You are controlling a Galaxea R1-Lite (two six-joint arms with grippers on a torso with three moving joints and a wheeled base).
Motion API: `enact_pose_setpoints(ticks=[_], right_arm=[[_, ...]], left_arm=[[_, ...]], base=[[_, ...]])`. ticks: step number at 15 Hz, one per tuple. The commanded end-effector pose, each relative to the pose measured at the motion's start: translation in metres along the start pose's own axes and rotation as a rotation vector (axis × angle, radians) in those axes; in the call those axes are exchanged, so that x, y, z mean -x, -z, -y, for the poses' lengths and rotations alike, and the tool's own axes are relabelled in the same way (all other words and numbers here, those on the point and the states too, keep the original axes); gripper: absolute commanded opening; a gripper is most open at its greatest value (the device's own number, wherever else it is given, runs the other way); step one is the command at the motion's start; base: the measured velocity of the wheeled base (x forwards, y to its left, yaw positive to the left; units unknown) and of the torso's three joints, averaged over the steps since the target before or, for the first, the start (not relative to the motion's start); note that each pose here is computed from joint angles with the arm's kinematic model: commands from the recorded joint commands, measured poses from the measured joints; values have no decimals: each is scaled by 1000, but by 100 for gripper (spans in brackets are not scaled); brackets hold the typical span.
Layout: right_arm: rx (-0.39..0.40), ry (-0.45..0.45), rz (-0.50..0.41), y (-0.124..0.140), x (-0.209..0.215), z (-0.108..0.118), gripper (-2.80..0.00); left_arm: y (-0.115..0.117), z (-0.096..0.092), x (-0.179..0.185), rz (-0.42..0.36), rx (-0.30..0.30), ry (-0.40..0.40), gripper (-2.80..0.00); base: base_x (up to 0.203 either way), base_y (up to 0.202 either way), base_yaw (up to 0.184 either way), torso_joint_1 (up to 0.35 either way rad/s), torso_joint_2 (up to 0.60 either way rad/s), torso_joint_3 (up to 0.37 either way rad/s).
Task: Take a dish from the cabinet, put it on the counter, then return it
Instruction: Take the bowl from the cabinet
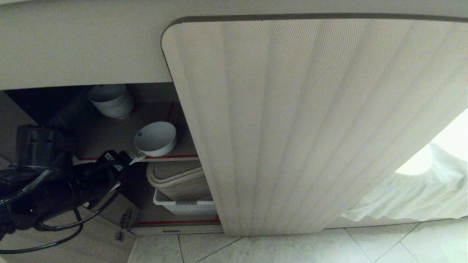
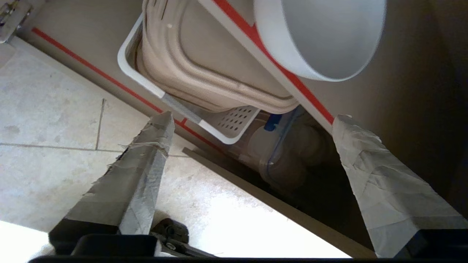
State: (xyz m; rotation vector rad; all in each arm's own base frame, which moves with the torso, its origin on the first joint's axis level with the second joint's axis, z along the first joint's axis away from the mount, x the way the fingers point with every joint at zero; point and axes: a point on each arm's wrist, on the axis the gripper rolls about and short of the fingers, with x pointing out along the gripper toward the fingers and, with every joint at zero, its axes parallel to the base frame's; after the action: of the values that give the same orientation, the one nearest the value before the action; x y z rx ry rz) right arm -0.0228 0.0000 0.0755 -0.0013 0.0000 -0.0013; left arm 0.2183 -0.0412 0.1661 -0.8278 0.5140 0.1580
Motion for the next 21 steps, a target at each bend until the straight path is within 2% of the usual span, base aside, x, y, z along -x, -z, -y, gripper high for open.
enact_pose_setpoints(ticks=[1, 18, 21], right_arm=[[0, 0, -1, 0, 0, 0, -280], [0, -1, -1, 0, 0, 0, -280], [0, -1, 0, 0, 0, 0, -280]], left_arm=[[2, -1, -5, -9, 5, -14, 0], [-11, 18, -31, 12, -1, -19, 0], [-9, 16, -35, 3, -30, -30, 0]], base=[[0, 0, 0, 0, 0, 0], [0, 0, 0, 0, 0, 0], [0, 0, 0, 0, 0, 0]])
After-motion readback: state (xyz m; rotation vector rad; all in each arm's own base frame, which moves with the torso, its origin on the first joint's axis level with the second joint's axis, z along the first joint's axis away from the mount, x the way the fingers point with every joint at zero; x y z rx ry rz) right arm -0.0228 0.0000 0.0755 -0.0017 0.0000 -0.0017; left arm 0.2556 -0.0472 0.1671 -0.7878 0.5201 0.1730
